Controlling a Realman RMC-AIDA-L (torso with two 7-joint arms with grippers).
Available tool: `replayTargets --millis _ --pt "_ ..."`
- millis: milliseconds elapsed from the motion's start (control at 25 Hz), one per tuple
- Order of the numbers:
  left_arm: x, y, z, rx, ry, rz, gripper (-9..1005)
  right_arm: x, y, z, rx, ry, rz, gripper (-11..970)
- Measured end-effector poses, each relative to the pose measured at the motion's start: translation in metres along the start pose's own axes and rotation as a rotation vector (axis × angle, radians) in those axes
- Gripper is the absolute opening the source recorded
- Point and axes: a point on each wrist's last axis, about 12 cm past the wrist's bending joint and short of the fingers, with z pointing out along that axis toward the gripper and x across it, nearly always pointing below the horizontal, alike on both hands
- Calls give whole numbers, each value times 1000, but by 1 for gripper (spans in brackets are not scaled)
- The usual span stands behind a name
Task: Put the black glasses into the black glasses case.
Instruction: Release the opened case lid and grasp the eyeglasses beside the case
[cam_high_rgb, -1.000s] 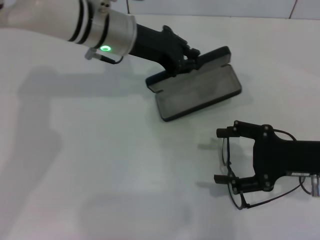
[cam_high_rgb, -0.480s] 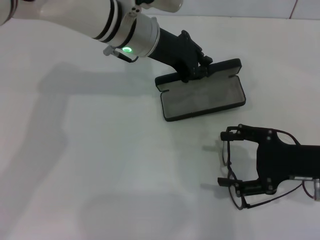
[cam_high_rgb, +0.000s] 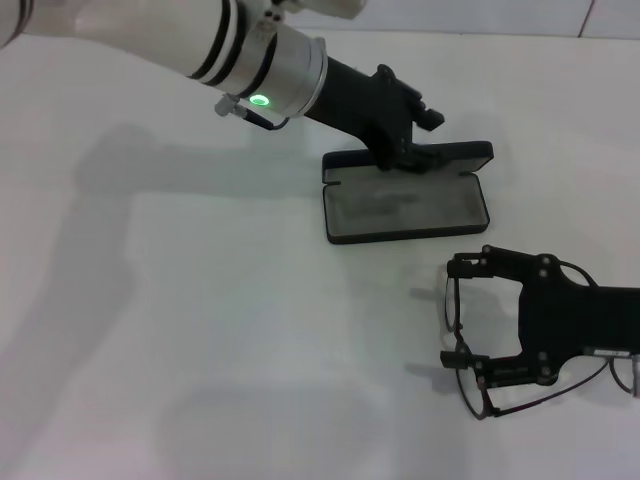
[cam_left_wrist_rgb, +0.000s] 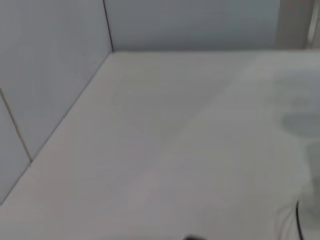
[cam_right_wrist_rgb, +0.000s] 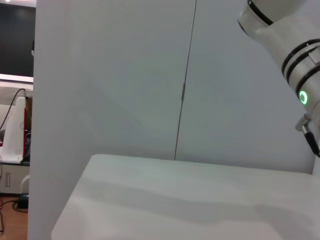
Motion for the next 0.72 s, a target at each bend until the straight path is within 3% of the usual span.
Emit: replayTargets --millis 200,360,520,640,720 --pt "8 -2 -17 -18 -161 -82 468 -8 -10 -8 54 -35 -20 869" --pt "33 -14 -34 -42 -324 -148 490 -30 -27 -25 84 -97 -91 869" --pt "61 -24 -50 -111 -454 -268 512 -63 -48 -27 -72 2 -236 868" --pt "85 -32 -62 -188 -528 -375 529 -87 -61 -16 -286 190 -358 868" --pt "95 -37 -66 -206 -556 -424 603 -104 -69 -8 -434 322 -414 863"
